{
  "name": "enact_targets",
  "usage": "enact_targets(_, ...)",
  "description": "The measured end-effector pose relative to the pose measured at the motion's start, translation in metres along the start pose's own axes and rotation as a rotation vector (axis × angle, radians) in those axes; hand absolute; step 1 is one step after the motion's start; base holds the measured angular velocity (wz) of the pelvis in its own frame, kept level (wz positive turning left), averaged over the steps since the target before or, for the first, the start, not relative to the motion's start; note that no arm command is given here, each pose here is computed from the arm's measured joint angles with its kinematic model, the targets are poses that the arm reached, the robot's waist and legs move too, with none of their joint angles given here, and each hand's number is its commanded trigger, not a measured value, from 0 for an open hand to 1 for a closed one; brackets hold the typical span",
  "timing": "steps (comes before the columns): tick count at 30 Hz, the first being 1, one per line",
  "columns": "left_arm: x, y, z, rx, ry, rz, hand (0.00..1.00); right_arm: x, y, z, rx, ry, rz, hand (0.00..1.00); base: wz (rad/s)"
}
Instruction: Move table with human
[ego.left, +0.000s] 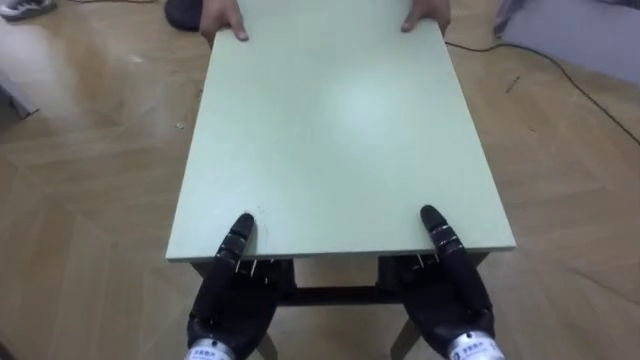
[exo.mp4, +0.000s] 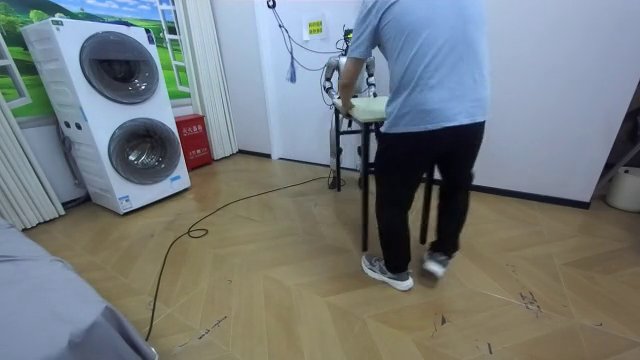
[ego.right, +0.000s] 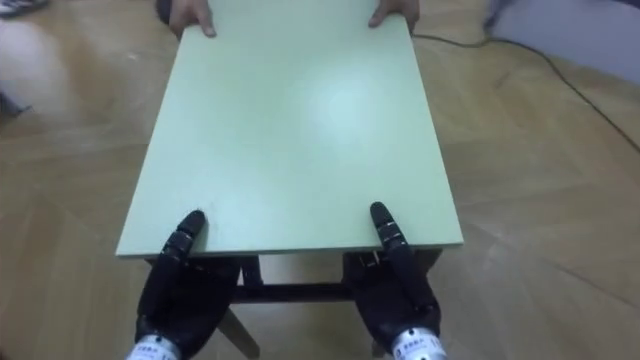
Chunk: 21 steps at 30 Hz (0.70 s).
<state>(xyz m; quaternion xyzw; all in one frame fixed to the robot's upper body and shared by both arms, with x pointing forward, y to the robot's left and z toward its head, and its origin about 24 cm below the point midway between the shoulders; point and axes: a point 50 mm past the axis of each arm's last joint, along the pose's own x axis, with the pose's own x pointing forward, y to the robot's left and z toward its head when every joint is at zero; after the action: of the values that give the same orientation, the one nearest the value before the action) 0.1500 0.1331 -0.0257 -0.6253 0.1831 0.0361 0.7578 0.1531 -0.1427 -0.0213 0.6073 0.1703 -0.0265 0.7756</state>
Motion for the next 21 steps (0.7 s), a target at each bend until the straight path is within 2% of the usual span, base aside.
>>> enact_targets(4,0.000,0.000,-0.001,0.013,0.015,-0.002,1.00,-0.005,-0.004,-0.001,0.016,-0.012,-0.007,1.00,1.21)
enact_targets(7,0.002,-0.003,-0.001,0.009,0.010,-0.011,1.00,-0.004,-0.002,-0.002,0.023,-0.016,0.001,1.00,0.77)
enact_targets(21,0.003,-0.009,0.002,-0.013,-0.041,-0.042,1.00,0.006,0.008,-0.007,0.022,-0.014,0.049,1.00,0.46)
